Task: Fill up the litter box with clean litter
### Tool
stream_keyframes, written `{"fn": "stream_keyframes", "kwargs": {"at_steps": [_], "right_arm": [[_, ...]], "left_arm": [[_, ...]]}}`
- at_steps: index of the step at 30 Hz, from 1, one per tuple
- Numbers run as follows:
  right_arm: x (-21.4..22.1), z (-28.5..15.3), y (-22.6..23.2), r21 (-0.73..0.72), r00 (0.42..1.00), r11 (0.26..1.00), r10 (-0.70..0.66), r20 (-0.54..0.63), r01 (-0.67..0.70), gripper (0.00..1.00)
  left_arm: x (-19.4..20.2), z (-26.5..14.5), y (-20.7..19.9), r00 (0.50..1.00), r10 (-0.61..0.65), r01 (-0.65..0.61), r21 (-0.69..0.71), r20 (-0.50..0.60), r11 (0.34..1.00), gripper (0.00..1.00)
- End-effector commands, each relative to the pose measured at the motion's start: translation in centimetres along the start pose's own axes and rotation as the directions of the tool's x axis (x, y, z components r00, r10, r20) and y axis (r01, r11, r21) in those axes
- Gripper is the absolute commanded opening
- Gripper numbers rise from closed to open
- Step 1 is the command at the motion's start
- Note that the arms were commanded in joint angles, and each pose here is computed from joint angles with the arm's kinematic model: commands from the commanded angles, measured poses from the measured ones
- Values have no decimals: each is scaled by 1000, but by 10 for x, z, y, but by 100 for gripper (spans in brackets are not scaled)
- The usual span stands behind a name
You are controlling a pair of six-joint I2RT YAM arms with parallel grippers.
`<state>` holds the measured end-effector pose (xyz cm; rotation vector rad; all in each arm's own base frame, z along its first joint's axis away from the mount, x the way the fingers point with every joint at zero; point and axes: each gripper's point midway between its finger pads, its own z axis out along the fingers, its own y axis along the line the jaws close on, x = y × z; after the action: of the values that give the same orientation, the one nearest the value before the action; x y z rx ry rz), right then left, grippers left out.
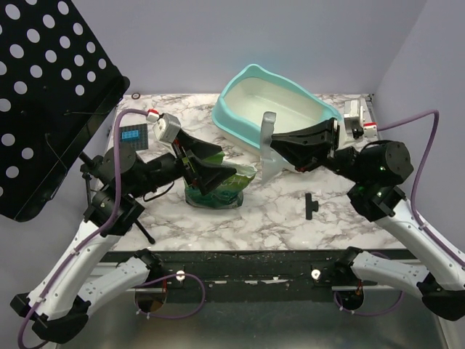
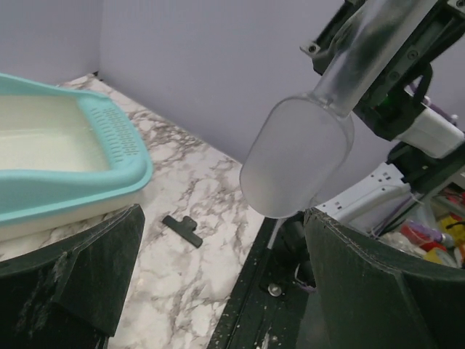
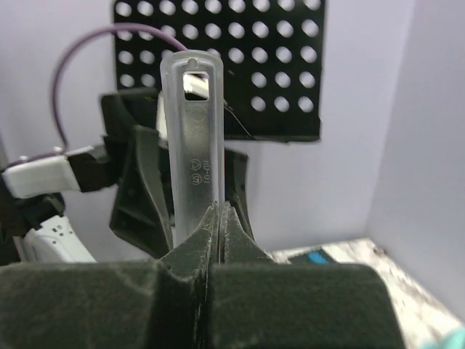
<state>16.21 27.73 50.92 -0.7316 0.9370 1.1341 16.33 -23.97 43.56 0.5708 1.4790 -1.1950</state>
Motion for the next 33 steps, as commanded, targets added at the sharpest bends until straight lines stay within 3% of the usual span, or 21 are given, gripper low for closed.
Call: {"fn": "stream_keyframes", "kwargs": {"at_steps": [1, 6, 15, 26, 33], "right_arm": [[-53, 15, 49, -293, 981, 944, -111, 158, 154, 0], [-73, 7, 85, -486, 963, 841, -141, 228, 239, 0], [-86, 5, 107, -628, 955, 728, -132, 266, 276, 0], [-102, 10, 116, -718, 938, 628, -58, 343, 301, 1], [-103, 18, 112, -727, 931, 613, -39, 363, 309, 0]], "left_arm": [[-3, 7, -33, 995, -89, 77, 222, 45, 972, 99], [-14, 11, -51, 984, -163, 130, 350, 66, 928, 99], [-32, 9, -68, 958, -264, 180, 478, 114, 860, 99], [-35, 4, -77, 949, -294, 189, 541, 114, 820, 99], [-34, 1, -82, 946, -308, 201, 567, 98, 799, 99]]}}
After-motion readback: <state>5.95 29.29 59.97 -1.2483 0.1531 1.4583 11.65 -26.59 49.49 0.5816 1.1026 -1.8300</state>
